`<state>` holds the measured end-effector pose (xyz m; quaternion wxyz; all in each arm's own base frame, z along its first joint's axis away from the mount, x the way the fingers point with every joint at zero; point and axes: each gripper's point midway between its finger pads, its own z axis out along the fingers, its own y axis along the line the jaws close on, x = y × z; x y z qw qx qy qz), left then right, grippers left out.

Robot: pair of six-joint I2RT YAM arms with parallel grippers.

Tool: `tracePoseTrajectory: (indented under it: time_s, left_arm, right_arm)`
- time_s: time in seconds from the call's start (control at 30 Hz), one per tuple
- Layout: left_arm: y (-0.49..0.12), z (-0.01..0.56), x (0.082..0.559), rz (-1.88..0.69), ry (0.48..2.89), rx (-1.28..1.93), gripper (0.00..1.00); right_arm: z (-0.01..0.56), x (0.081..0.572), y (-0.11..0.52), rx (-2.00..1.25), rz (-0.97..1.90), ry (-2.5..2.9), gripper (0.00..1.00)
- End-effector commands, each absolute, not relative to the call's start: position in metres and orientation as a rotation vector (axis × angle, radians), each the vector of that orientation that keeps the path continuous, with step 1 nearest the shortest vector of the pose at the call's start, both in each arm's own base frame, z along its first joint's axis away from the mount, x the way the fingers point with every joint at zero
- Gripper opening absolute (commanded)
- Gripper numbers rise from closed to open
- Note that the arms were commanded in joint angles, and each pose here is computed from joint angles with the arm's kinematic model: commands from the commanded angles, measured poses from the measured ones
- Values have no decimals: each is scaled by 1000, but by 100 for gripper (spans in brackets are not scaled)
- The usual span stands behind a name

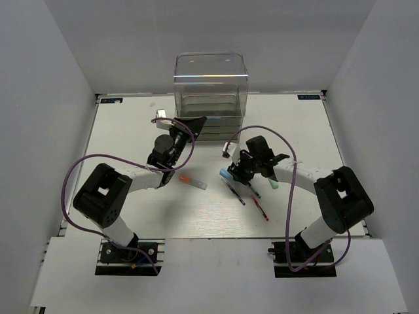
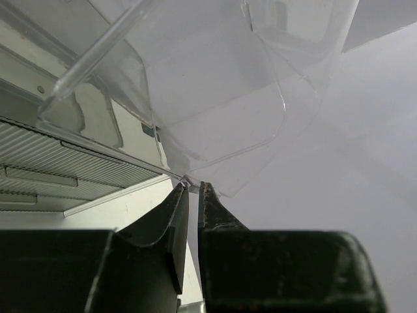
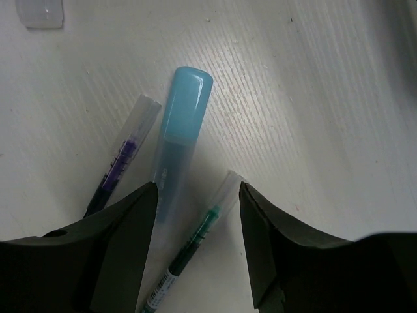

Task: Sort the stationery into containers
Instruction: Pick up the pen from the center of the board.

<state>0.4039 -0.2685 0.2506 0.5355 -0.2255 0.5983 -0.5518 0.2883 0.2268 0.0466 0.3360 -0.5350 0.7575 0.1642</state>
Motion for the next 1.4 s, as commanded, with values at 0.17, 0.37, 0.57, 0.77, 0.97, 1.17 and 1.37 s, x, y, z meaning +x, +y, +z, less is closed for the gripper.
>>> tracePoseTrajectory:
  time_s: [0.17, 0.37, 0.57, 0.77, 0.97, 1.17, 1.37]
  left_arm:
    - [-266, 310, 397, -1368, 1278, -470, 0]
    - [-266, 310, 397, -1368, 1278, -470, 0]
    - [-266, 310, 397, -1368, 1278, -470, 0]
    - [-266, 306, 396, -1364, 1288, -472, 0]
    - [-266, 306, 396, -1364, 1288, -472, 0]
    - [-265, 306, 394, -1364, 1288, -472, 0]
    - [-262, 306, 393, -1359, 1284, -480, 0]
  right_arm:
    - [53, 296, 248, -1388, 405, 1958, 60]
    - [39, 290, 247, -1411, 395, 1998, 62]
    - [26, 285, 238, -1426, 344, 2044, 62]
    - [14, 278, 225, -1425, 305, 2108, 46]
    - [9, 264, 221, -1458, 345, 2130, 23]
    - [42, 280, 231, -1459, 340, 1997, 4]
    - [110, 312, 241, -1404, 215, 1722, 0]
